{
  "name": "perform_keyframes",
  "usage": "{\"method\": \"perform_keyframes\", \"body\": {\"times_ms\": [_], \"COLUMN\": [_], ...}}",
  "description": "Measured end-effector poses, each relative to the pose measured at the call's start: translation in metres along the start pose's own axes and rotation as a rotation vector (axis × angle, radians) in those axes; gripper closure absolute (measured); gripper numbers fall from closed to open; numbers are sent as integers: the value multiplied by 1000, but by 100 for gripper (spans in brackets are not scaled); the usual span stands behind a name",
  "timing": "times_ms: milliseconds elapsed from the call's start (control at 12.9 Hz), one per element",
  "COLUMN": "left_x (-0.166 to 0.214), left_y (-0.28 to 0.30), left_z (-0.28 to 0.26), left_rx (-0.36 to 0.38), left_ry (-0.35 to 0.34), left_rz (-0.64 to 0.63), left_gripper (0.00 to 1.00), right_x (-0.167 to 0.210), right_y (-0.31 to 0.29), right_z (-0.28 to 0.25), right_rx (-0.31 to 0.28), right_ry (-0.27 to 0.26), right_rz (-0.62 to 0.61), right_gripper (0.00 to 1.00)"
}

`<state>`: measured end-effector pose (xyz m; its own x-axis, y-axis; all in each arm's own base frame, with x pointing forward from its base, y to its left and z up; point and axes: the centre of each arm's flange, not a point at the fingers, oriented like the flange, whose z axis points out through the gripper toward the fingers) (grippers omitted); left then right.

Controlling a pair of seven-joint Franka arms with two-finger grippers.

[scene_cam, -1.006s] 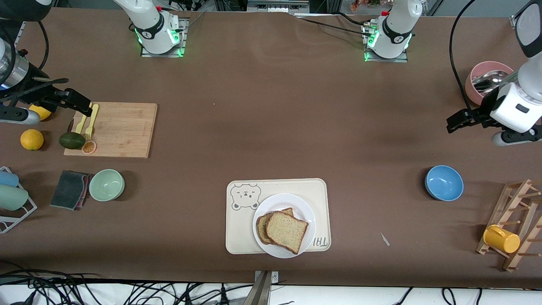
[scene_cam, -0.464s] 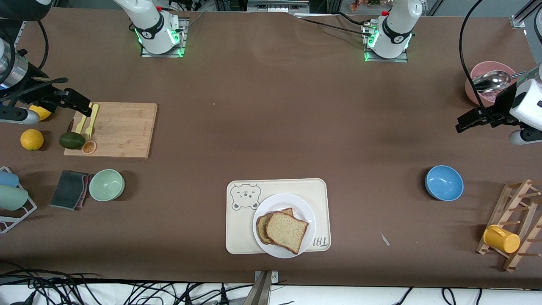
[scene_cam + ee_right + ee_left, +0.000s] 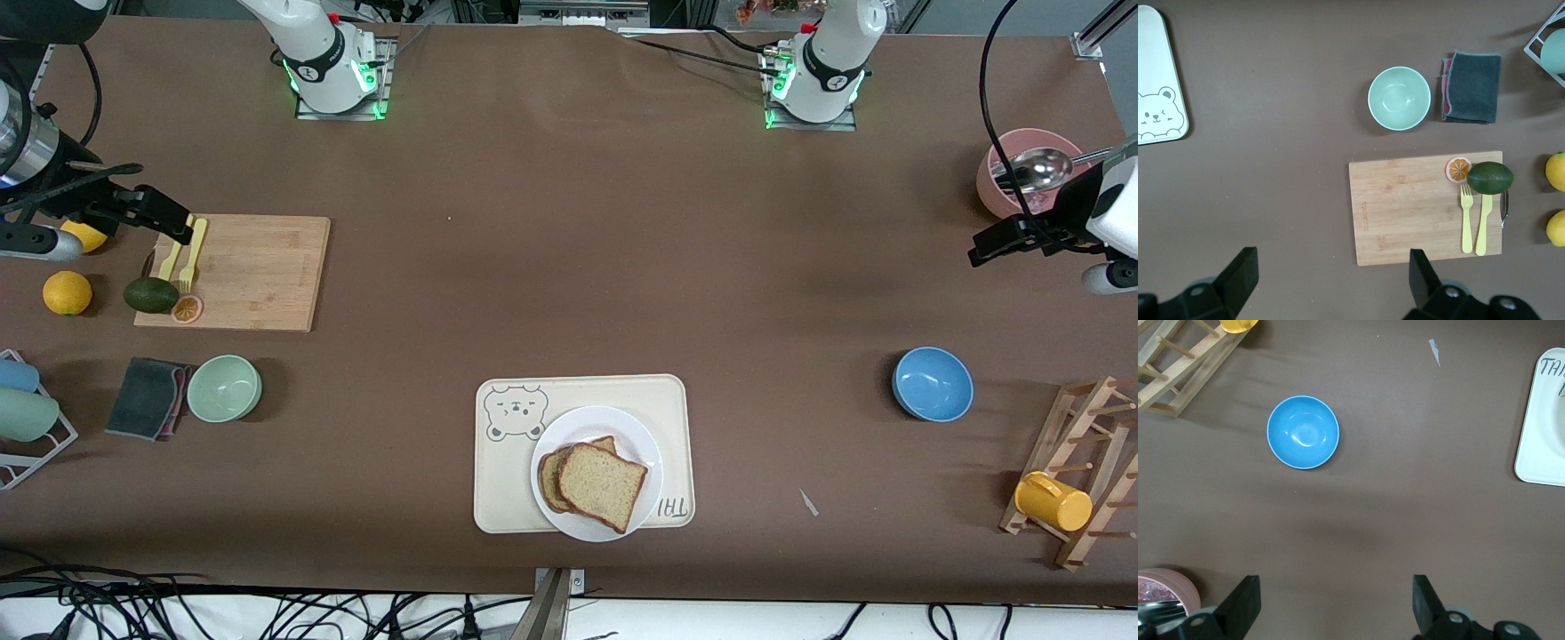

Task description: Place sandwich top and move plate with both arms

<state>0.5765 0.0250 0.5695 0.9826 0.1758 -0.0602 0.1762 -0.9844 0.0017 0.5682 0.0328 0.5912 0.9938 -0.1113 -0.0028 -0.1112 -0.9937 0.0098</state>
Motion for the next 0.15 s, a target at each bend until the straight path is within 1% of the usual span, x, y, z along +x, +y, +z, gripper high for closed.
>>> {"method": "perform_keyframes", "body": {"times_ms": [155], "left_x": [1], "left_y": [0], "left_z": [2], "left_rx": [8], "left_ry": [-2], "left_rz": [3], "left_gripper": [0], "right_x": [0], "right_y": [1], "right_z": [0], "right_rx": [0], "right_ry": [0], "right_rz": [3], "right_gripper": [0]}}
